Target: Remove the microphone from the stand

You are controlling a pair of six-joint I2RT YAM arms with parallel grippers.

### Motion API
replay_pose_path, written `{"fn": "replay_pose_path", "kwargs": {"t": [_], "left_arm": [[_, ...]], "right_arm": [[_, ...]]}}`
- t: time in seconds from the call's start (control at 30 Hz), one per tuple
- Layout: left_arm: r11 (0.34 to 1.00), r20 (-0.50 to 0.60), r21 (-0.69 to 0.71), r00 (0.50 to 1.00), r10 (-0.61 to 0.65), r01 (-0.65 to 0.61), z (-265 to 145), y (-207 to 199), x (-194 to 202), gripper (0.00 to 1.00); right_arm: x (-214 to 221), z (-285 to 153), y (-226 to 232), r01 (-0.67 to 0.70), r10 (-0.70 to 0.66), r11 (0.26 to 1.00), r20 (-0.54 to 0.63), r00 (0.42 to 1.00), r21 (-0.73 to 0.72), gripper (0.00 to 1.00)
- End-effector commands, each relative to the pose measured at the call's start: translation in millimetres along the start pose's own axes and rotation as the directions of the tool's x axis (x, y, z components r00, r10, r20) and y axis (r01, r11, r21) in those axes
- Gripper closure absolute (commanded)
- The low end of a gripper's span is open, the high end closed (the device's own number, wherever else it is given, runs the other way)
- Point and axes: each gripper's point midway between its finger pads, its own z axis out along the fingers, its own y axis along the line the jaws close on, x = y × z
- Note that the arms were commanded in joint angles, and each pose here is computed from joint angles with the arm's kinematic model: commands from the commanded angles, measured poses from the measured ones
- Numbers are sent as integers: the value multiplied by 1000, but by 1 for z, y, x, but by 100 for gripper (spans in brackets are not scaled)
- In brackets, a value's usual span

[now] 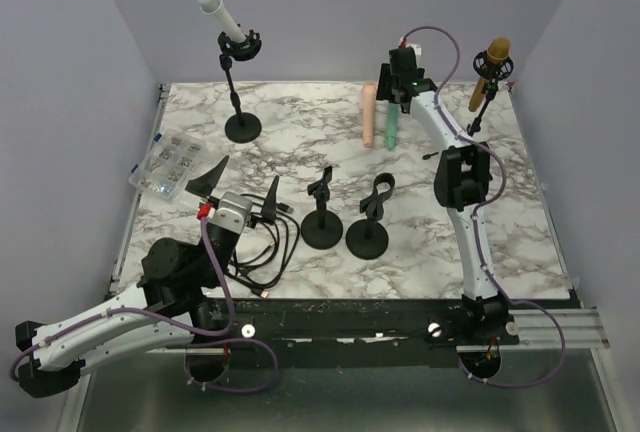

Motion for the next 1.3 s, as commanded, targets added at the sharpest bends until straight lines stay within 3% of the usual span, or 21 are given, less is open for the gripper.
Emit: {"fn": "replay_pose_path", "kwargs": {"t": [0.0,0.23,0.43,0.57,0.77,1.07,1.27], "left_arm": [[993,37,-4,992,-120,120,-5,14,-23,3],[972,42,66,973,-227,224,-8,3,-31,4],[969,20,100,974,-227,224,-6,-7,-30,4],[967,6,117,974,-227,225,-5,-14,-26,4],[967,-16,137,976,-217,217,-2,-22,-24,4],[970,-18,125,978,-206,207,-2,-18,-25,4],[960,-8,155,972,-234,233,-4,-23,-29,4]], "right_arm": [[-101,-110,-3,-54,66,994,124,990,-92,26],[-119,-235,-38,-47,67,992,168,984,-119,25],[-133,-323,-87,-82,95,995,332,938,-54,13],[-147,-354,-116,-132,106,991,447,888,26,5],[-159,-345,-145,-226,98,955,517,850,190,0],[-160,-284,-161,-222,20,890,454,891,398,0],[-164,-264,-176,-250,33,870,456,890,426,1]]}}
